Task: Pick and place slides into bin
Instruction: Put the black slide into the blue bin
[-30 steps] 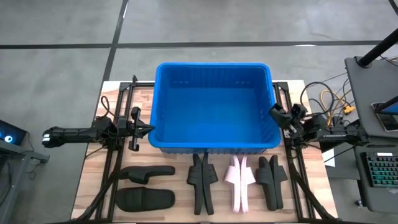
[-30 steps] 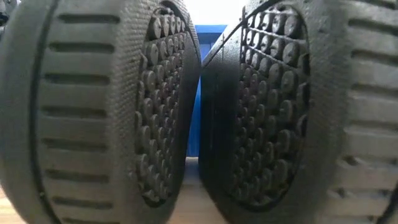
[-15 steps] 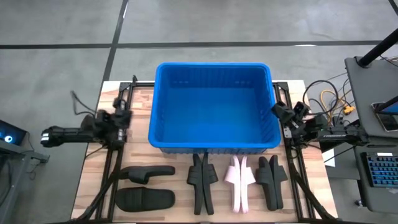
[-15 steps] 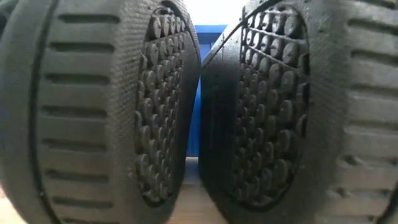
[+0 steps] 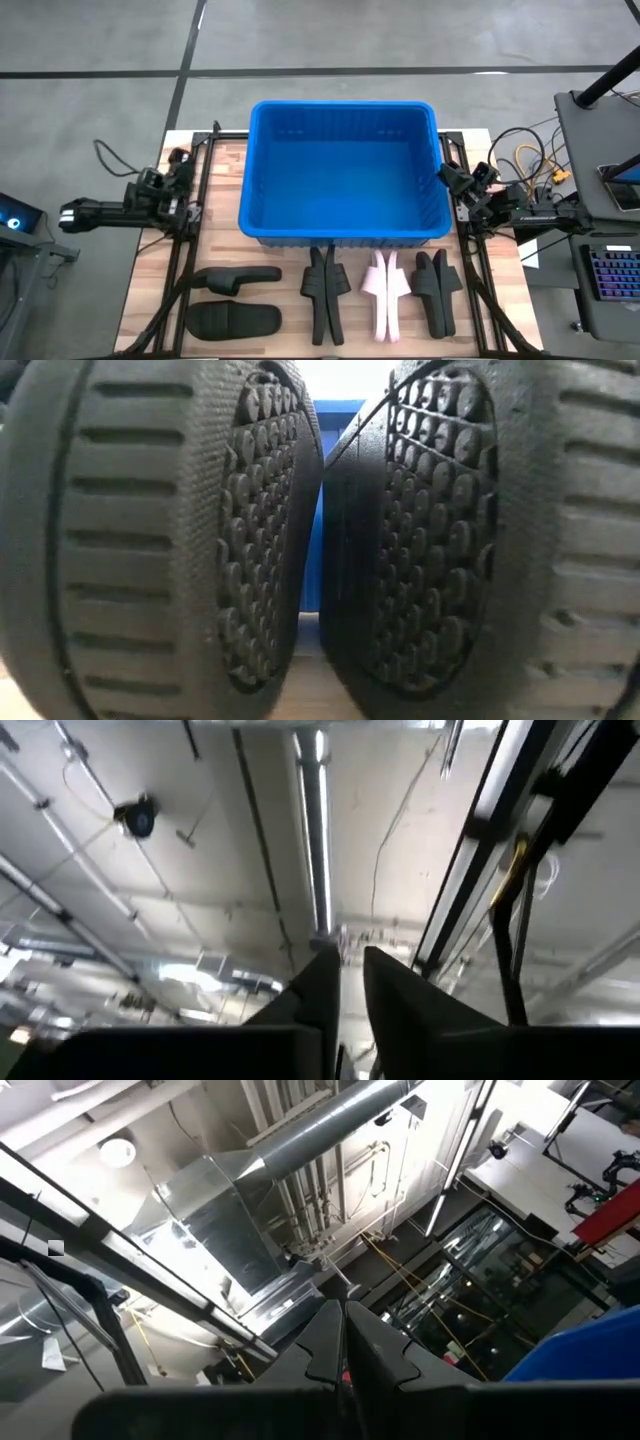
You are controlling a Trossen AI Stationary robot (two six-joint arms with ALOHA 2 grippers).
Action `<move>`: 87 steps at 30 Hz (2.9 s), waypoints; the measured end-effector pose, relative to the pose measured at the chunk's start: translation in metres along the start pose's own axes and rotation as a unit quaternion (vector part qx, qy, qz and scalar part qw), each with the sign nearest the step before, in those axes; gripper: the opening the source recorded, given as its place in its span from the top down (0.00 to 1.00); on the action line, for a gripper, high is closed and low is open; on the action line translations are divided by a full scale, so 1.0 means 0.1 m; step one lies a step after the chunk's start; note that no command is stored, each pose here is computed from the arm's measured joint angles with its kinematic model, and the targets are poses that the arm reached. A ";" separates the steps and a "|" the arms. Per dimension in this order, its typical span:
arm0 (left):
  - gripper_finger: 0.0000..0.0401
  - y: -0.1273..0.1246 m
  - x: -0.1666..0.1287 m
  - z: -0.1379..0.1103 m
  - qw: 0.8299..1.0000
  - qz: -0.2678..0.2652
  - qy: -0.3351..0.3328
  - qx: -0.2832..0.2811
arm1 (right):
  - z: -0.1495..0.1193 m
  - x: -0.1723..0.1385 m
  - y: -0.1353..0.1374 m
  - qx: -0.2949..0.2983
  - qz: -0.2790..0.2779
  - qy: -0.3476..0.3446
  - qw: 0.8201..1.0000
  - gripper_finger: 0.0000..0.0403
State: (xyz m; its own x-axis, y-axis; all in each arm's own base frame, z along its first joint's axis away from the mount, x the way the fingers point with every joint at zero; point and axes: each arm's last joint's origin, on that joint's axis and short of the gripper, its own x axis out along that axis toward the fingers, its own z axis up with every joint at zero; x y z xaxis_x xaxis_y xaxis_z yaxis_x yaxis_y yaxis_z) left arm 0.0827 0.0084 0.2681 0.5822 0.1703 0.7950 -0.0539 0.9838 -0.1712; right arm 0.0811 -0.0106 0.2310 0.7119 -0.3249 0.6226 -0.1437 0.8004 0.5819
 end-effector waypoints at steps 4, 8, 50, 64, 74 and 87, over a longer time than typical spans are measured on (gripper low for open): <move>0.71 -0.04 0.24 -0.08 0.997 -0.006 0.065 -0.034 | 0.00 0.00 0.00 0.000 0.000 0.000 1.000 0.98; 0.59 -0.10 0.52 -0.10 0.986 -0.028 0.122 -0.113 | 0.00 0.00 0.00 -0.004 -0.007 -0.005 1.000 0.98; 0.56 -1.53 1.88 -0.93 0.581 0.176 0.716 -0.345 | 0.01 0.00 -0.02 -0.001 -0.030 -0.017 0.999 0.98; 0.56 -2.02 1.49 -1.07 0.445 0.291 0.765 -0.363 | -0.08 0.00 -0.07 -0.024 -0.057 0.031 0.998 0.98; 0.56 -2.03 1.17 -1.04 0.365 0.397 0.796 -0.275 | -0.08 0.00 -0.08 -0.025 -0.058 0.031 0.997 0.98; 0.56 -2.13 0.82 -1.23 0.293 0.537 0.770 -0.180 | -0.09 -0.01 -0.08 -0.056 -0.060 0.036 0.996 0.98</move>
State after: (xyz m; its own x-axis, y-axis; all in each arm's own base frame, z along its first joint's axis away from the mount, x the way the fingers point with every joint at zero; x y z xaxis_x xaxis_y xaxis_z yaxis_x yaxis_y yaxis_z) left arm 0.2417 -0.1943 0.2979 0.0775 -0.1301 -0.9885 -0.9494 0.2930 -0.1130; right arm 0.0880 -0.0125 0.2210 0.7672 -0.3876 0.5110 0.0204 0.8111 0.5846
